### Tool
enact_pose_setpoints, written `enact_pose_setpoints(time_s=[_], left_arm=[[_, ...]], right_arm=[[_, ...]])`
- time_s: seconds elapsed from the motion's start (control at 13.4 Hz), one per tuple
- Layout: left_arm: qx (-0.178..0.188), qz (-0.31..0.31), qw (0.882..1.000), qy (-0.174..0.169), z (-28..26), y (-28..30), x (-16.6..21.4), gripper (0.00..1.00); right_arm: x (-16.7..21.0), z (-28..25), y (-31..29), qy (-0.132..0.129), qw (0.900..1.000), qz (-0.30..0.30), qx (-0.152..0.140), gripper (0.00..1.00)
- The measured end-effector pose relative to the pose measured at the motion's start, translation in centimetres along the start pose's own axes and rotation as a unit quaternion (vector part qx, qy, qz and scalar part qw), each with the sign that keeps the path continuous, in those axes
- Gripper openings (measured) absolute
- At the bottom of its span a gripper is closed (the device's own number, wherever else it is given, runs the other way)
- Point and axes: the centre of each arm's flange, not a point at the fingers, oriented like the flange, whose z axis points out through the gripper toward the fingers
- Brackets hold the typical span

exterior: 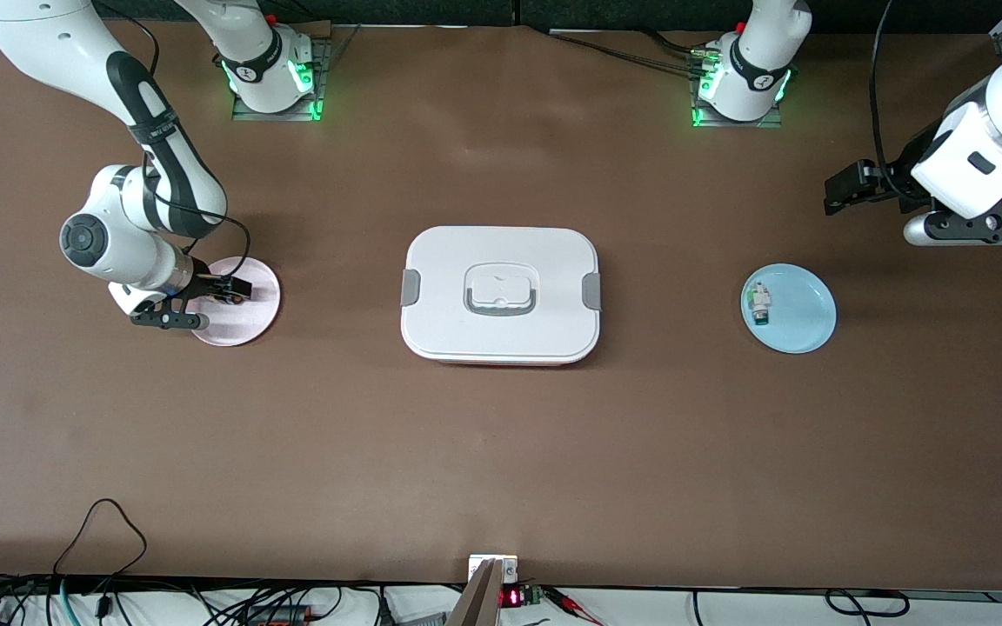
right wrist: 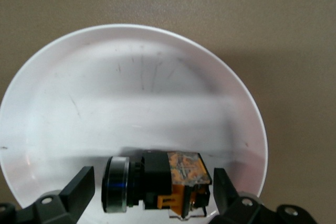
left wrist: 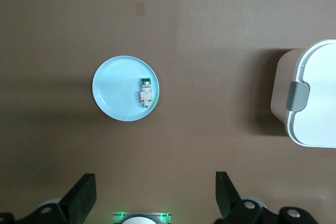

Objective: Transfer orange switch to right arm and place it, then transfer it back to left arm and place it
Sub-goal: 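Close the right gripper on the orange switch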

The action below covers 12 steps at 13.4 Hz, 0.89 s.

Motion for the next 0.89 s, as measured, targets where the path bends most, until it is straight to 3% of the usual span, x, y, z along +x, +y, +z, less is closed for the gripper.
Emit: enact_pose_setpoints(time_s=[0.89], left_arm=[[0.0, 0.0, 1.0, -0.002, 0.04, -0.01, -0.04, 1.0]], right_arm=[[0.41, -0.3, -0.01, 0.01, 1.0, 0.002, 0.001, 1.0]])
